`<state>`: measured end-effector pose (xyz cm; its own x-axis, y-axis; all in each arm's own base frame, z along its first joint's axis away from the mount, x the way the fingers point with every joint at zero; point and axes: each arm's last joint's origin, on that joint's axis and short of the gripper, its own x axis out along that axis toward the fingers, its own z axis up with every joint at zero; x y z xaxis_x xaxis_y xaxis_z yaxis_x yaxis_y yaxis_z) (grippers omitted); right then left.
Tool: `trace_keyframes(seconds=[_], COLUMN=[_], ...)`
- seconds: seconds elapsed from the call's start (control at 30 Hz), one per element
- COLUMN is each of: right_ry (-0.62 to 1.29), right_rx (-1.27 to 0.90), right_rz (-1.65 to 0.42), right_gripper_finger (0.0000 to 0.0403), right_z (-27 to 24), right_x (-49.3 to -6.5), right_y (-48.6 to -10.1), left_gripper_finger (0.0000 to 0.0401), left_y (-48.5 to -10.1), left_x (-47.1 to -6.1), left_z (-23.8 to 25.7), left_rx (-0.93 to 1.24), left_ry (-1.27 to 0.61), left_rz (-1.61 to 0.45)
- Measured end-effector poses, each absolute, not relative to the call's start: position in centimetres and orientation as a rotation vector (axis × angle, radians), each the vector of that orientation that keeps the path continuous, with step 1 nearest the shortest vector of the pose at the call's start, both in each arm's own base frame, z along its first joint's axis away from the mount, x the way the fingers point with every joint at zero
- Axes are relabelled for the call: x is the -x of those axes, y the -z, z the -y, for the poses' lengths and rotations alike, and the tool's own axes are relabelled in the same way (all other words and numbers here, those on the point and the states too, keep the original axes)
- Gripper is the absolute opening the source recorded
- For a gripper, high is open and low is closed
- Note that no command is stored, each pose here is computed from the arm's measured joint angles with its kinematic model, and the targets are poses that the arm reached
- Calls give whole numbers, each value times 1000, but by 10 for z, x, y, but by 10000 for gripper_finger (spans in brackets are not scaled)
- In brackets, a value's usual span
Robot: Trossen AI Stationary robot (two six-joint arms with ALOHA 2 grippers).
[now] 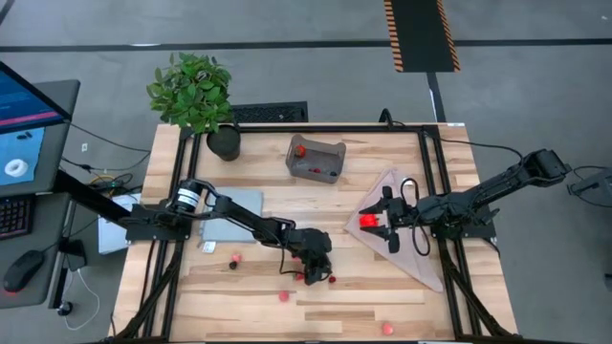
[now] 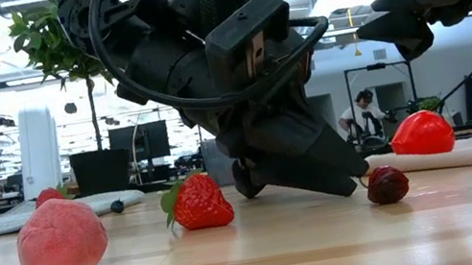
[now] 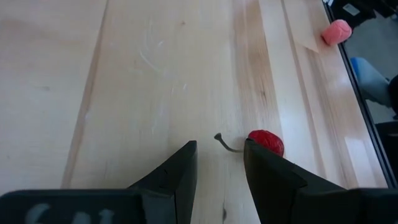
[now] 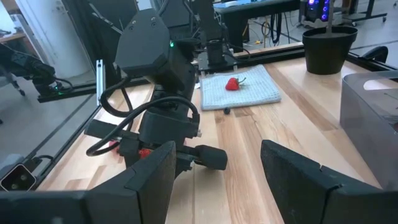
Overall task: Pick and placing Produce into tupperware
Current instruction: Put the red cherry into the black bin
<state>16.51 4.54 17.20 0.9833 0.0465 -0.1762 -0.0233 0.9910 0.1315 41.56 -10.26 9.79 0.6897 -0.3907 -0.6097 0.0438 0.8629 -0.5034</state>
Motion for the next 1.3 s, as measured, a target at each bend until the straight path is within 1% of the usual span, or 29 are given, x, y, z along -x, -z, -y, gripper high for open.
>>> trace_keyframes(seconds=[0.13, 0.2, 0.27, 0.43, 0.73, 0.87, 0.97, 1.07, 1.3], right_ry=[-35, -35, -35, -35, -36, -36, -36, -35, -36], right_rx=[-129, -129, -129, -128, -128, -128, -128, -128, -123], right_rz=[-180, -181, -181, -181, -181, -181, -182, -182, -182], right_gripper_finger=[260, 260, 260, 260, 260, 260, 260, 260, 260], right_z=[-45, -45, -45, -45, -45, -45, -45, -45, -46], right_x=[-165, -165, -165, -165, -165, -165, -165, -165, -165], right_y=[-172, -172, -172, -172, -172, -172, -172, -172, -172], left_gripper_finger=[119, 110, 90, 13, 0, 4, 18, 44, 120], left_y=[-99, -99, -99, -99, -101, -101, -101, -101, -102], left_x=[-416, -416, -416, -417, -418, -418, -418, -419, -421], left_z=[103, 103, 103, 104, 105, 104, 102, 101, 95], left_rx=[477, 473, 471, 441, 440, 461, 465, 467, 500], left_ry=[259, 261, 263, 270, 292, 273, 264, 262, 272], left_rz=[-766, -762, -759, -746, -719, -726, -730, -729, -719])
